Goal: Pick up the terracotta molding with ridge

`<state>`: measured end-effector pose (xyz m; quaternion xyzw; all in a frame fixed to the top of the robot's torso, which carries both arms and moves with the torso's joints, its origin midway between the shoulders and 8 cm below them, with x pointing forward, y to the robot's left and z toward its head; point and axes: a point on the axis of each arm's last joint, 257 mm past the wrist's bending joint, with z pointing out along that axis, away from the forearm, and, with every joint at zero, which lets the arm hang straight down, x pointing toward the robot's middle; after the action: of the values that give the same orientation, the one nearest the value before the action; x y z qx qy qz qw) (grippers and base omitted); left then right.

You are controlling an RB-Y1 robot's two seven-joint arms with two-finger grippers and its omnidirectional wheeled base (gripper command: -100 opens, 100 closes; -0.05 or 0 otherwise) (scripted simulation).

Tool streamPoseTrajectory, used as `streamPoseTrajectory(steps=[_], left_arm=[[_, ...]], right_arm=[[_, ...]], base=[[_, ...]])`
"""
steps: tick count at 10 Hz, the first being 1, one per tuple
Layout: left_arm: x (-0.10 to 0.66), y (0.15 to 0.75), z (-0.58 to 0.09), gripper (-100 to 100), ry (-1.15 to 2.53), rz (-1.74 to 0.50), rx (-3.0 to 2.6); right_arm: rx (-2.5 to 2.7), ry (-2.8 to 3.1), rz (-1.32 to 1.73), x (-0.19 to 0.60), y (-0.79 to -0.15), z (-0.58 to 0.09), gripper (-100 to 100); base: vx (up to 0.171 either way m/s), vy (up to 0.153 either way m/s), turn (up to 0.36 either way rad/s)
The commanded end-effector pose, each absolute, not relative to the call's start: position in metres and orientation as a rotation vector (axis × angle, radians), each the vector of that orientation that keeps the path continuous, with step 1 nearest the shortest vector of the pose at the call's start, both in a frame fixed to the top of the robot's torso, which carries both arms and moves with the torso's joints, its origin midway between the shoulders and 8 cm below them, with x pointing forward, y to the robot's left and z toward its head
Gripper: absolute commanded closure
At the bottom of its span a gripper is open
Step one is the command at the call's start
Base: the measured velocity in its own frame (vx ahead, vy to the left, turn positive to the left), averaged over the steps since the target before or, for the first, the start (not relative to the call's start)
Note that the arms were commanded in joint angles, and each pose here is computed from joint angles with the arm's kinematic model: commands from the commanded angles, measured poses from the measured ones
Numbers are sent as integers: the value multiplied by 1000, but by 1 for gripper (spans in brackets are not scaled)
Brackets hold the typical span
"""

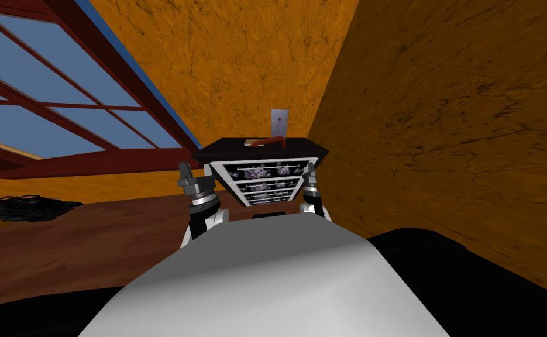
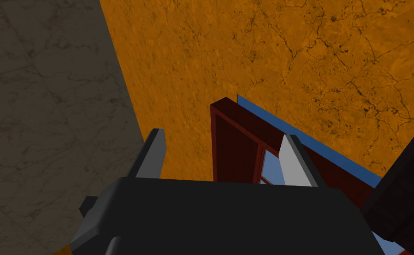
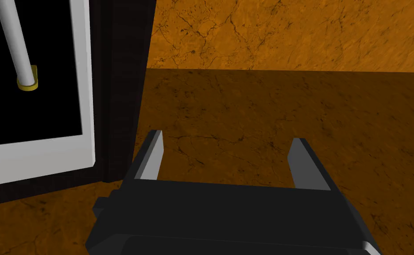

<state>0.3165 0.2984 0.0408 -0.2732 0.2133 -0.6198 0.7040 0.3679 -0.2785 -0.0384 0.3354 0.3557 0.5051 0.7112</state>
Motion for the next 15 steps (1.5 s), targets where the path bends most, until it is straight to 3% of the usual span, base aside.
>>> streamPoseTrajectory(steps=[1, 15], left_arm=[[317, 298, 41, 0, 474, -1379, -608], [317, 298, 41, 0, 474, -1379, -608]], right_arm=[[711, 835, 1087, 367, -282, -43, -100], [417, 1221, 412, 332, -411, -92, -100]], base=[[-2, 29, -17], [9, 113, -12]])
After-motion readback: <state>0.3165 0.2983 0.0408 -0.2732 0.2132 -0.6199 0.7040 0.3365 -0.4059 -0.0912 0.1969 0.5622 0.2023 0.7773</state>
